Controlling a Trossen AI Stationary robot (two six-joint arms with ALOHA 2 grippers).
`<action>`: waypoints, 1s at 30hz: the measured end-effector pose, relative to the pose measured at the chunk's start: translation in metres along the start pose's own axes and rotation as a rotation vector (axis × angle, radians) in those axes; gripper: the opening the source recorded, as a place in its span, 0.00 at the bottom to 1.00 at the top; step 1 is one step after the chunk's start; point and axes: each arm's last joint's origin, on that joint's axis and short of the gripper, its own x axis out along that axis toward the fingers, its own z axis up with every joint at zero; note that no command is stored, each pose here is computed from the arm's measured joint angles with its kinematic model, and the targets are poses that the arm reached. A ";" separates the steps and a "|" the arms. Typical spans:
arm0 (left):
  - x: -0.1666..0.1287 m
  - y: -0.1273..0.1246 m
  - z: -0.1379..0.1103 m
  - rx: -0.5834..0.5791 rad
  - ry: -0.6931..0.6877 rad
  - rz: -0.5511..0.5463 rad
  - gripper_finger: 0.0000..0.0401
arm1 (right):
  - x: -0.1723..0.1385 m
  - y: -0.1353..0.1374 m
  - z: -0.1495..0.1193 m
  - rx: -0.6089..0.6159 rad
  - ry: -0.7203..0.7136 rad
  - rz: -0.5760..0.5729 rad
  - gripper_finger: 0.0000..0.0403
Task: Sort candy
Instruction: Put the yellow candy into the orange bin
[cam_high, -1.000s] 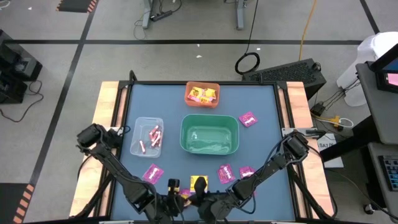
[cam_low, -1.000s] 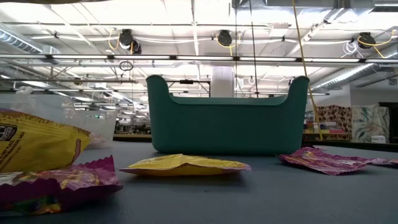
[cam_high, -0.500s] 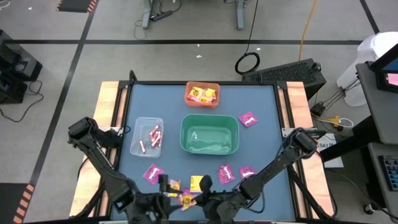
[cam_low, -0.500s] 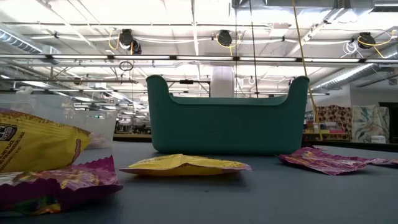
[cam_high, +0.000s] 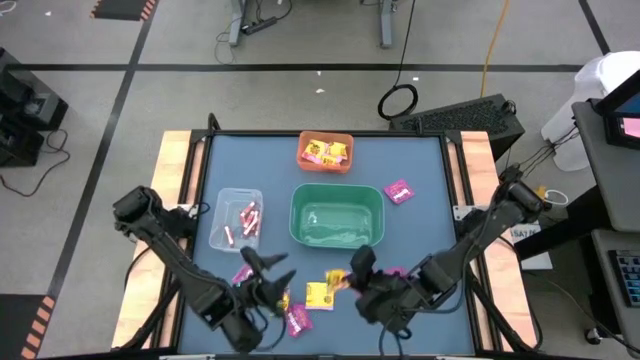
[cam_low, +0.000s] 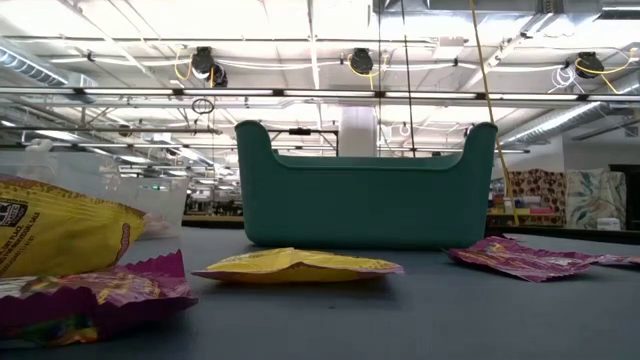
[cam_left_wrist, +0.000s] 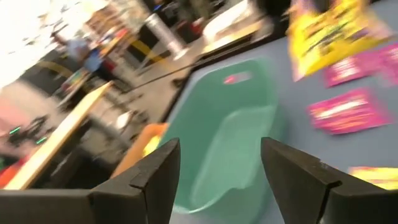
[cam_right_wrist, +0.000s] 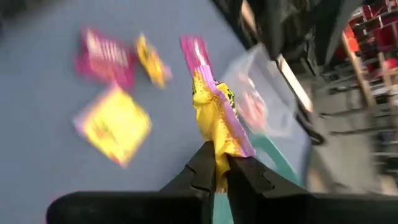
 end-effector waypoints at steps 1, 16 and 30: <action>0.004 0.004 -0.003 0.000 0.016 0.026 0.57 | -0.002 -0.001 -0.003 -0.052 0.028 -0.004 0.05; 0.049 0.049 -0.003 0.027 0.067 0.283 0.57 | 0.009 -0.024 -0.021 -0.733 0.248 -0.105 0.06; 0.069 0.057 -0.006 -0.087 0.168 0.255 0.57 | 0.018 -0.037 -0.028 -0.505 0.272 -0.135 0.06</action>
